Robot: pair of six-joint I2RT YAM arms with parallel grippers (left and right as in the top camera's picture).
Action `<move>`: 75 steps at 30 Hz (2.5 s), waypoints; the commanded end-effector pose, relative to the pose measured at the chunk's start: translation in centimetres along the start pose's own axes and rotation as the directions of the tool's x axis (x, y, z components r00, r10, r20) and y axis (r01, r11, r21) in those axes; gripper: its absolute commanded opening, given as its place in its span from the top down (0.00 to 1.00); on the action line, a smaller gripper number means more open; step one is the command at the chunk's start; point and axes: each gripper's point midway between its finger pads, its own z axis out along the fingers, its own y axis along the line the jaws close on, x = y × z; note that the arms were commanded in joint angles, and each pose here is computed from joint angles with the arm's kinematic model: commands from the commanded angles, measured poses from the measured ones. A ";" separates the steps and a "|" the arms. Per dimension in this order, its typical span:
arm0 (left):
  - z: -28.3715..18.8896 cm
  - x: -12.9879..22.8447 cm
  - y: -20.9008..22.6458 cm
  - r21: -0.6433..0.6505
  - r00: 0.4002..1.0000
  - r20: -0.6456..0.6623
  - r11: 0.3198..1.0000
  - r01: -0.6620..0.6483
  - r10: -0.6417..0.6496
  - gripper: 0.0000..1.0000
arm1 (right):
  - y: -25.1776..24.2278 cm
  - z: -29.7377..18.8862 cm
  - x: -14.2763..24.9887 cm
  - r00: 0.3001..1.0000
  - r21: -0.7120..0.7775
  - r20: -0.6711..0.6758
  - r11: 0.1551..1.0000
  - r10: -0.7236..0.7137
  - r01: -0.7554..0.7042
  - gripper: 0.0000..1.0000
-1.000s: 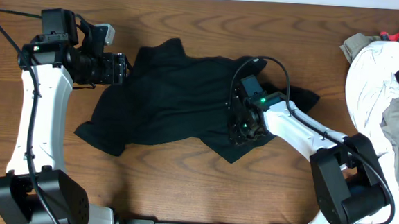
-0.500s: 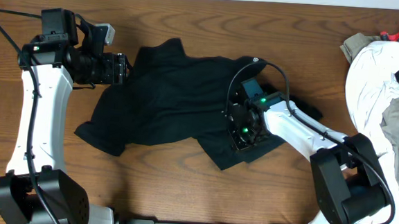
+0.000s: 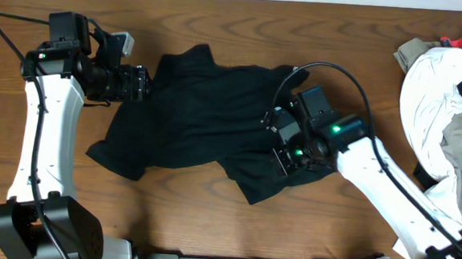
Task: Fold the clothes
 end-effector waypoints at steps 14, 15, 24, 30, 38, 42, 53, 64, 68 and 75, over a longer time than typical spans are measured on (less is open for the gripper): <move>0.0 0.1 0.0 0.009 1.000 -0.007 1.000 0.000 0.000 0.24 | -1.1 0.6 0.6 0.999 0.022 -0.030 0.999 -0.045 0.046 0.65; 0.0 0.1 0.0 0.009 1.000 -0.007 1.000 0.000 0.000 0.24 | -0.8 0.9 0.9 0.998 0.019 -0.040 0.998 -0.052 0.052 0.65; 0.0 0.2 0.0 0.010 1.000 -0.010 1.000 0.001 -0.001 0.24 | 0.5 5.7 4.4 0.984 -0.012 -0.125 0.992 -0.127 0.126 0.53; 0.0 0.8 -0.1 0.012 0.999 -0.034 1.000 0.012 -0.011 0.24 | 0.8 7.3 4.7 0.982 -0.016 -0.092 0.986 -0.167 0.166 0.43; 0.0 0.9 -0.1 0.013 0.999 -0.038 1.000 0.014 -0.013 0.23 | 1.1 9.1 5.1 0.972 -0.002 -0.060 0.974 -0.226 0.226 0.35; 0.0 0.9 -0.1 0.013 0.999 -0.037 1.000 0.013 -0.012 0.24 | 0.9 10.2 5.5 0.967 0.018 -0.089 0.970 -0.241 0.243 0.37; -0.1 1.2 0.3 -0.015 0.998 -0.052 1.000 0.017 -0.018 0.23 | -1.4 10.1 4.9 0.988 0.180 -0.089 0.973 -0.130 0.144 0.99; -0.2 2.9 0.1 -0.008 0.992 -0.118 0.999 0.046 -0.047 0.23 | 0.9 -0.9 1.8 0.974 0.252 0.038 0.946 -0.223 0.206 0.99; -0.2 3.6 -0.1 -0.004 0.988 -0.144 0.998 0.062 -0.061 0.23 | -1.3 -4.7 2.1 0.976 0.402 0.059 0.899 -0.212 0.171 0.99; 0.5 4.8 -1.1 0.019 0.978 -0.191 0.996 0.087 -0.082 0.24 | -3.3 -7.1 1.4 0.980 0.450 0.173 0.893 -0.101 0.013 0.99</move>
